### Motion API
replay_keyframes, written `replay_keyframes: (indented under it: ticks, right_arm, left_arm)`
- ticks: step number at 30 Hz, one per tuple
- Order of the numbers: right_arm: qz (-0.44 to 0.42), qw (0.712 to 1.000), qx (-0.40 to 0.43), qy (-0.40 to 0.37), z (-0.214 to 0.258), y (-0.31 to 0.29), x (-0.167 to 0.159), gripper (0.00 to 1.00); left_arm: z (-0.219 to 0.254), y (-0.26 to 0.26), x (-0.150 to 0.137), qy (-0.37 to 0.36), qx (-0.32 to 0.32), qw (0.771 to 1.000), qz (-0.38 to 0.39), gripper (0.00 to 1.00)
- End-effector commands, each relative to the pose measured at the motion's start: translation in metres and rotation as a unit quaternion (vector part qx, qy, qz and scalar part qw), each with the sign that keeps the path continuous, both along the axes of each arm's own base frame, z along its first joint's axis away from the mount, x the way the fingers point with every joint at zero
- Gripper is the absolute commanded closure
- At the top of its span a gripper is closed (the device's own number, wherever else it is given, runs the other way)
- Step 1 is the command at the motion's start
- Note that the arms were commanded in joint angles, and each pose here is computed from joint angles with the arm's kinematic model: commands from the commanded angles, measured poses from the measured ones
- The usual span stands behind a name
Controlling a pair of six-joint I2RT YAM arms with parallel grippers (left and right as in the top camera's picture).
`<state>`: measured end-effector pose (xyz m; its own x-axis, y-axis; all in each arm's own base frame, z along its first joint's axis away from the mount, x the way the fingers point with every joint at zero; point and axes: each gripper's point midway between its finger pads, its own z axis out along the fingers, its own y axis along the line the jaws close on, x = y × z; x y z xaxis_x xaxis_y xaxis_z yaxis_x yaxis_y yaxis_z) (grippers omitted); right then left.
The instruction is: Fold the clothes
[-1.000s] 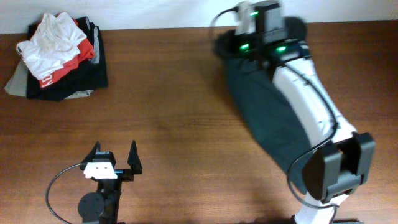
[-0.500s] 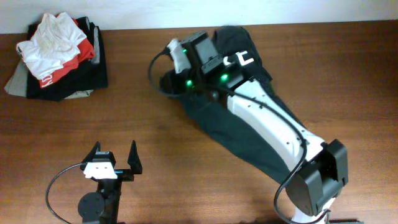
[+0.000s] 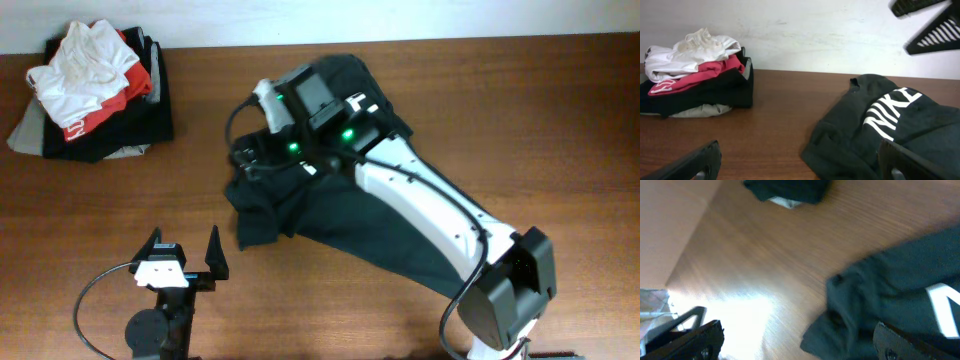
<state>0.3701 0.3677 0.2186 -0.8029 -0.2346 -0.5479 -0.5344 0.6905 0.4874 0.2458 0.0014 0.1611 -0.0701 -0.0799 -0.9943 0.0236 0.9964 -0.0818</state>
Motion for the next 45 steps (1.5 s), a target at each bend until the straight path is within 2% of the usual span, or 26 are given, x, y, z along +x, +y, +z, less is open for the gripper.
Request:
replay_keyframes:
  ticks: [1,5,9,14,20,24,27,36,39,45]
  right_arm:
    - [-0.062,0.998,-0.013,0.011,0.004,-0.054,0.033,0.01]
    - [-0.110,0.991,-0.032,0.074,-0.012,-0.110,0.042,0.01]
    - [-0.143,0.976,-0.065,0.152,-0.032,-0.151,0.028,0.01]
    - [-0.191,0.956,-0.120,0.188,-0.062,-0.177,0.019,0.01]
    - [-0.337,0.888,-0.230,0.214,-0.093,-0.233,0.010,0.01]
    - [-0.394,0.854,-0.262,0.217,-0.095,-0.253,0.004,0.01]
    - [-0.452,0.814,-0.295,0.214,-0.092,-0.276,-0.003,0.01]
    - [-0.505,0.763,-0.311,0.257,-0.091,-0.323,-0.017,0.01]
    - [-0.541,0.734,-0.305,0.276,-0.091,-0.334,-0.025,0.01]
    - [-0.569,0.726,-0.281,0.266,-0.075,-0.333,-0.032,0.01]
  left_arm:
    - [-0.002,0.002,0.000,0.000,0.006,1.000,0.005,0.01]
    - [-0.002,0.002,0.000,0.000,0.006,1.000,0.005,0.01]
    - [-0.002,0.002,0.000,0.000,0.006,1.000,0.005,0.01]
    - [-0.002,0.002,0.000,0.000,0.006,1.000,0.005,0.01]
    - [-0.002,0.002,0.000,0.000,0.006,1.000,0.005,0.01]
    - [-0.002,0.002,0.000,0.000,0.006,1.000,0.005,0.01]
    - [-0.002,0.002,0.000,0.000,0.006,1.000,0.005,0.01]
    - [-0.002,0.007,0.000,0.001,0.011,1.000,0.019,0.01]
    - [-0.003,0.008,0.000,0.001,0.011,1.000,0.022,0.01]
    - [0.000,0.009,0.000,-0.003,0.011,1.000,0.024,0.01]
